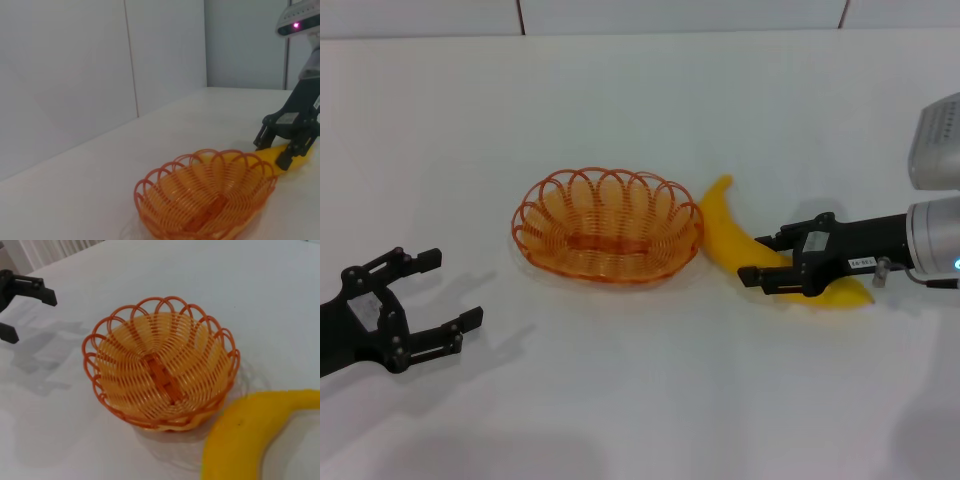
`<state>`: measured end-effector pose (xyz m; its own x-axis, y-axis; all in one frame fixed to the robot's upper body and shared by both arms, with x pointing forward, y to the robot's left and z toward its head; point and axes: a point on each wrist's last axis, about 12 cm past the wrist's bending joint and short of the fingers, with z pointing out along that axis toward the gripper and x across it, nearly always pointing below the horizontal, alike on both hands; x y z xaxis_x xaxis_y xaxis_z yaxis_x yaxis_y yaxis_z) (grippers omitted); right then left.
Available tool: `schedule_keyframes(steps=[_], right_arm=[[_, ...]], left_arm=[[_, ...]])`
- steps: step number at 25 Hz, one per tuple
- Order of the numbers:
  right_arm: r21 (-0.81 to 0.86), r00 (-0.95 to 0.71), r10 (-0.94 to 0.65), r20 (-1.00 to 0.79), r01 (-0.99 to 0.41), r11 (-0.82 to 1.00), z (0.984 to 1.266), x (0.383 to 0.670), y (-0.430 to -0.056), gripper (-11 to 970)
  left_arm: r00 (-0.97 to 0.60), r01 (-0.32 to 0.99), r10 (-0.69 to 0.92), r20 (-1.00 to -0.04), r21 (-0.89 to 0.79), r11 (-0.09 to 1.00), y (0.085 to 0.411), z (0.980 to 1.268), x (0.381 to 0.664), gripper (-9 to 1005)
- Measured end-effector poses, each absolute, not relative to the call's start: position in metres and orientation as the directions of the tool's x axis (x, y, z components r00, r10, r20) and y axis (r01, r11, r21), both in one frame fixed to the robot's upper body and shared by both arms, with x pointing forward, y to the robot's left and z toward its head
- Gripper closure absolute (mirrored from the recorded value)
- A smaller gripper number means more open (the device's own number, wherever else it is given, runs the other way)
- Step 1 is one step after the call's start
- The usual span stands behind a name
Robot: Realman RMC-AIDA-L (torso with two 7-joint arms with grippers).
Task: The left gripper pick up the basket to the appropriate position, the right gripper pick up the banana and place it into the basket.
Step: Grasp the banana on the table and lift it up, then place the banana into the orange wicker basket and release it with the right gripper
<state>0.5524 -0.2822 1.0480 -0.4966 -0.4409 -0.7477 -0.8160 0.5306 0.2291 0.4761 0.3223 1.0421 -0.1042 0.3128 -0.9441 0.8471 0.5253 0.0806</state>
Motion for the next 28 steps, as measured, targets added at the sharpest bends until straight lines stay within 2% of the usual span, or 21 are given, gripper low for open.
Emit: schedule_keyframes(steps=[5, 12, 19, 24, 28], right_arm=[[0.223, -0.496, -0.437, -0.751, -0.813, 0.539, 1.049, 0.554, -0.283, 463], [0.212, -0.485, -0.418, -0.768, -0.809, 0.549, 1.053, 0.557, -0.284, 467], [0.157, -0.397, -0.356, -0.846, -0.824, 0.545, 1.079, 0.570, -0.284, 469], [0.072, -0.209, -0.313, -0.926, -0.915, 0.397, 1.104, 0.570, -0.267, 470], [0.001, -0.083, -0.313, -0.946, -0.967, 0.254, 1.105, 0.569, -0.238, 470]], left_arm=[[-0.104, 0.847, 0.313, -0.944, 0.080, 0.525, 0.322, 1.042, 0.476, 118], [-0.106, 0.847, 0.313, -0.944, 0.079, 0.525, 0.323, 1.042, 0.475, 118], [-0.107, 0.847, 0.313, -0.944, 0.079, 0.526, 0.323, 1.042, 0.475, 117], [-0.102, 0.849, 0.314, -0.944, 0.082, 0.522, 0.322, 1.043, 0.477, 117], [-0.093, 0.854, 0.315, -0.944, 0.088, 0.513, 0.319, 1.044, 0.480, 117]])
